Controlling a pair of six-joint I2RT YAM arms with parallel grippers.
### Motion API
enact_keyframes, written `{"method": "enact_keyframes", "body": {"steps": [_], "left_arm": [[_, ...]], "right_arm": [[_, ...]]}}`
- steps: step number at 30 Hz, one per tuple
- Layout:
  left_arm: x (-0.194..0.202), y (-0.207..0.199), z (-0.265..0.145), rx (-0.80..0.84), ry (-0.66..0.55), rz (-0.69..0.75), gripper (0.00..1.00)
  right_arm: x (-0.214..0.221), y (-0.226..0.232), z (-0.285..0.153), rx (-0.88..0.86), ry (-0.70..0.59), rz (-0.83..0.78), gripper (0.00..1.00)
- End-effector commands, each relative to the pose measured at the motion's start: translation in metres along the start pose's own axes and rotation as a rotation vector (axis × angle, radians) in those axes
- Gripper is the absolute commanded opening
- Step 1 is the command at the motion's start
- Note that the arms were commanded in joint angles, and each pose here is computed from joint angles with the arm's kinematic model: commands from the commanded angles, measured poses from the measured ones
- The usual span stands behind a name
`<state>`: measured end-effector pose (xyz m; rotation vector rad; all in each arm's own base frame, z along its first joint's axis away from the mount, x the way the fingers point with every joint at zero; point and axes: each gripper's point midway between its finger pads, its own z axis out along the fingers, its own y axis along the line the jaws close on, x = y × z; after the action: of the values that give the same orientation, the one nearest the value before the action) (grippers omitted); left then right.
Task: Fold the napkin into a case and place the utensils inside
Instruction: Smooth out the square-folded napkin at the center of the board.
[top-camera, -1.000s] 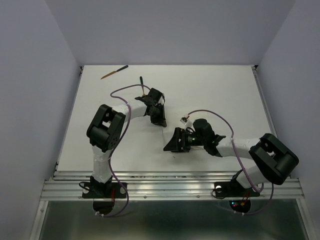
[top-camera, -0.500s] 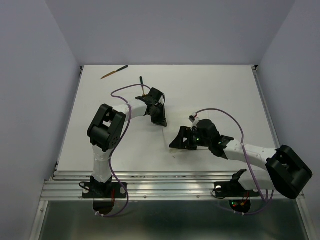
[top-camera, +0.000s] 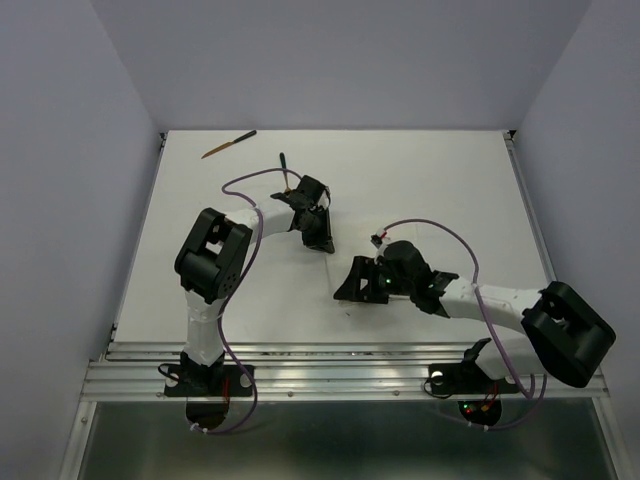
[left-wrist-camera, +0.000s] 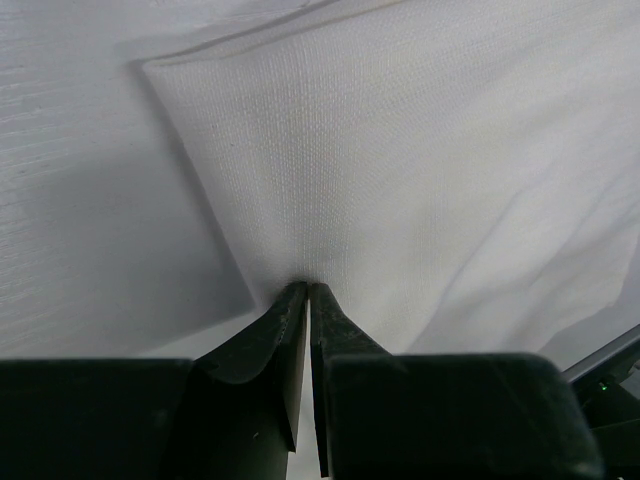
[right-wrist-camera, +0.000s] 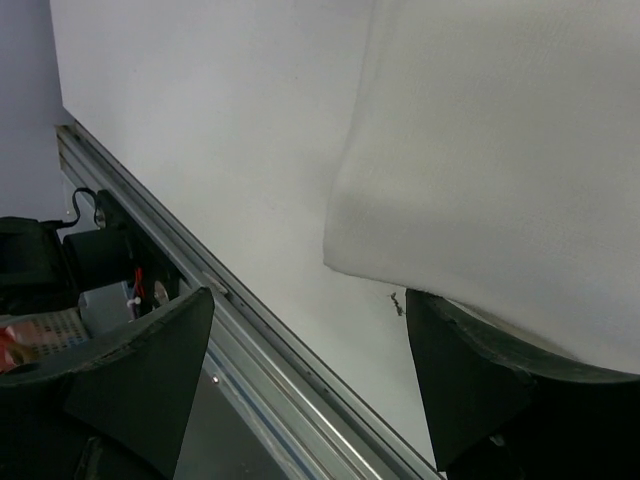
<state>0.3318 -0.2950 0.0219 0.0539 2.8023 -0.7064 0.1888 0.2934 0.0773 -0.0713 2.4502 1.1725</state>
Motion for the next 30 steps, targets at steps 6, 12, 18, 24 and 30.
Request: {"method": "enact_keyframes", "body": {"steps": [6, 12, 18, 24, 30], "left_arm": [[0.015, 0.027, 0.013, -0.105, 0.047, 0.001, 0.19], [0.016, 0.028, 0.012, -0.107, 0.045, 0.004, 0.19], [0.018, 0.029, 0.011, -0.108, 0.049, 0.005, 0.19], [0.017, 0.027, 0.011, -0.104, 0.046, 0.006, 0.19], [0.017, 0.027, 0.012, -0.101, 0.047, 0.005, 0.19]], "right_arm": [[-0.002, 0.033, 0.010, -0.079, 0.000, -0.011, 0.84], [-0.010, 0.028, 0.020, -0.064, -0.051, 0.052, 0.86], [-0.015, 0.030, 0.030, -0.079, -0.063, 0.060, 0.86], [-0.013, 0.044, 0.036, -0.117, -0.038, 0.007, 0.86], [-0.002, 0.070, 0.035, -0.206, 0.007, -0.087, 0.85]]}}
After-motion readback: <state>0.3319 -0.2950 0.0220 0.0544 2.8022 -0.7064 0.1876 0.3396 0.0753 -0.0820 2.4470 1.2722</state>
